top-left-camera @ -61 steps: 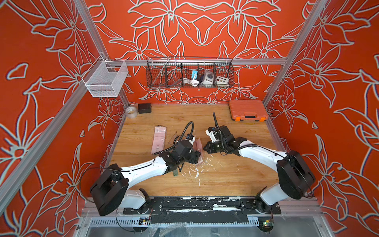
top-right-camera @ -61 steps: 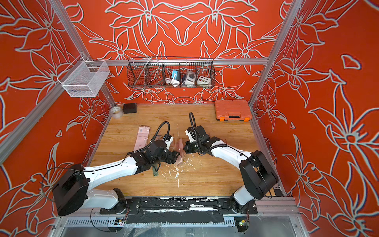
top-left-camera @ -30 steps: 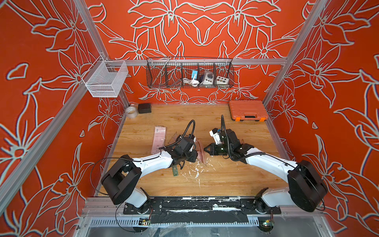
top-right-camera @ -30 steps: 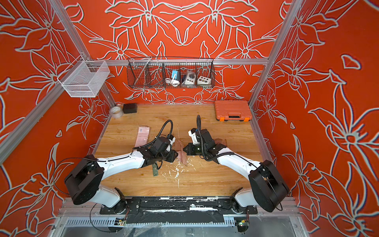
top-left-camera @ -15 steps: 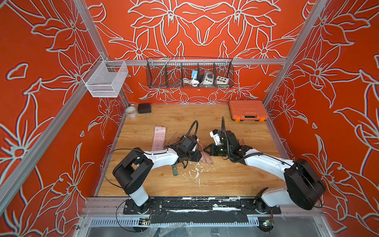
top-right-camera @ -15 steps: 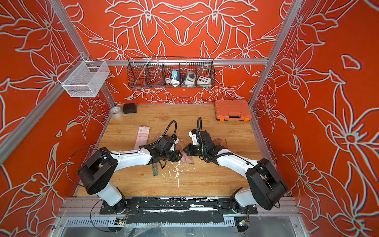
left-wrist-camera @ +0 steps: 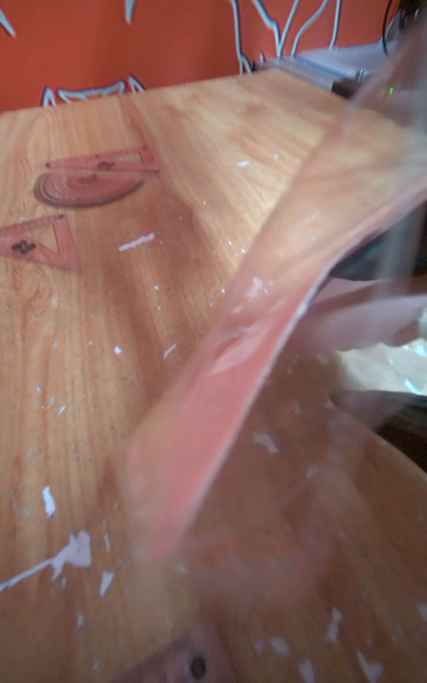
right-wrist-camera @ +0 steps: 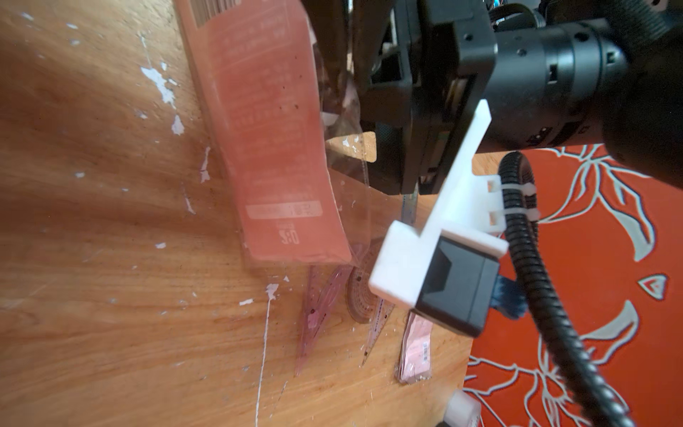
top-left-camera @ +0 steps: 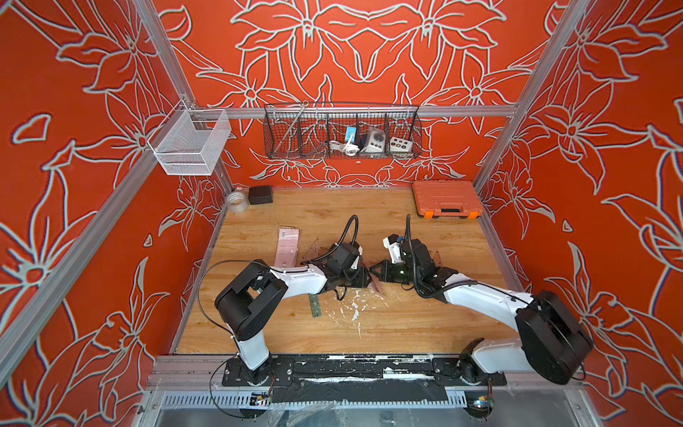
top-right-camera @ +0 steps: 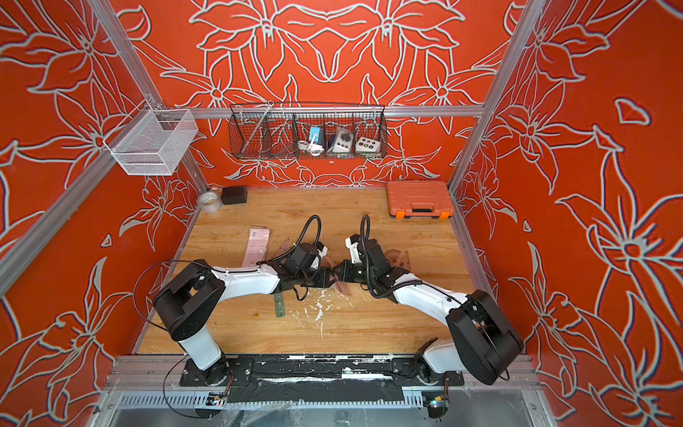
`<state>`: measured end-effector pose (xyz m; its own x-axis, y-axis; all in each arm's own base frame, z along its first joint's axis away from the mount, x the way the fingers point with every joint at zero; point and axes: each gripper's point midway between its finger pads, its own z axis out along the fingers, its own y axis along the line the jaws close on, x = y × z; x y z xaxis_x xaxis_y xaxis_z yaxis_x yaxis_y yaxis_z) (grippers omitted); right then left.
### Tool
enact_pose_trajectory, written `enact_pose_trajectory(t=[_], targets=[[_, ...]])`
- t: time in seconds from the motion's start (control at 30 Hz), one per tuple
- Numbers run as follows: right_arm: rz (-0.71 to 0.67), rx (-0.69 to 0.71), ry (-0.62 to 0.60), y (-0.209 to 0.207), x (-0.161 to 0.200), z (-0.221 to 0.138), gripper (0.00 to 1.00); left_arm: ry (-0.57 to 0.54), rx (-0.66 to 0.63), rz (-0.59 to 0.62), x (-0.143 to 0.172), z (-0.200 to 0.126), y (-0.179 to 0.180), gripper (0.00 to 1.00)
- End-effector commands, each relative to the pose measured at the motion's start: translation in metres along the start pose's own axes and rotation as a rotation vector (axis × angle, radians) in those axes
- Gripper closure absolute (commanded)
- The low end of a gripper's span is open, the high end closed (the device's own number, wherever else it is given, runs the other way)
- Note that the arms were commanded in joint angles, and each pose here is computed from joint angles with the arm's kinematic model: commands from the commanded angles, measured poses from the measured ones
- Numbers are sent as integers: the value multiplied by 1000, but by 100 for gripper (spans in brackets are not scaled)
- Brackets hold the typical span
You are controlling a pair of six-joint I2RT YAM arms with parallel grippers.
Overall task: Open the ruler set and take out the ruler
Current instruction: Take out the ruler from the ruler set bag.
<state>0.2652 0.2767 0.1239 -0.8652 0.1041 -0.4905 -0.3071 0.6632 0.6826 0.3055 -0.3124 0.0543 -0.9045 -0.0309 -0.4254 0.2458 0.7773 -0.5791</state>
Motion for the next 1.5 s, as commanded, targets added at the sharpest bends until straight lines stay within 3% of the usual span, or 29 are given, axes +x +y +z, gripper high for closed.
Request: enact_pose_trajectory(t=[0.0,0.13,0.27,0.4,0.63,0.8,1.0,1.3,1.47], targets=[[12,-7,-123,7,-22,-14,100,-31,107,-49,-11,-6,-17,53],[24,3,-179,7,-30,-24,100,-24,96,-69,-10,-3,-14,57],[37,-4,-185,7,-31,-23,100,-16,123,-73,-8,-1,-18,82],[46,15,-190,1,-29,-24,100,-33,63,-52,-10,-9,-10,100],[46,90,-112,-23,-13,-11,100,-95,-173,63,-20,-52,16,100],[52,91,-36,-34,1,10,100,-43,-278,146,-18,-69,25,100],[44,103,24,-42,9,26,100,63,-344,185,-5,-58,38,100],[39,149,93,-51,20,28,100,114,-386,215,1,-28,40,100],[0,156,83,-37,9,9,81,130,-383,206,5,-17,40,100]])
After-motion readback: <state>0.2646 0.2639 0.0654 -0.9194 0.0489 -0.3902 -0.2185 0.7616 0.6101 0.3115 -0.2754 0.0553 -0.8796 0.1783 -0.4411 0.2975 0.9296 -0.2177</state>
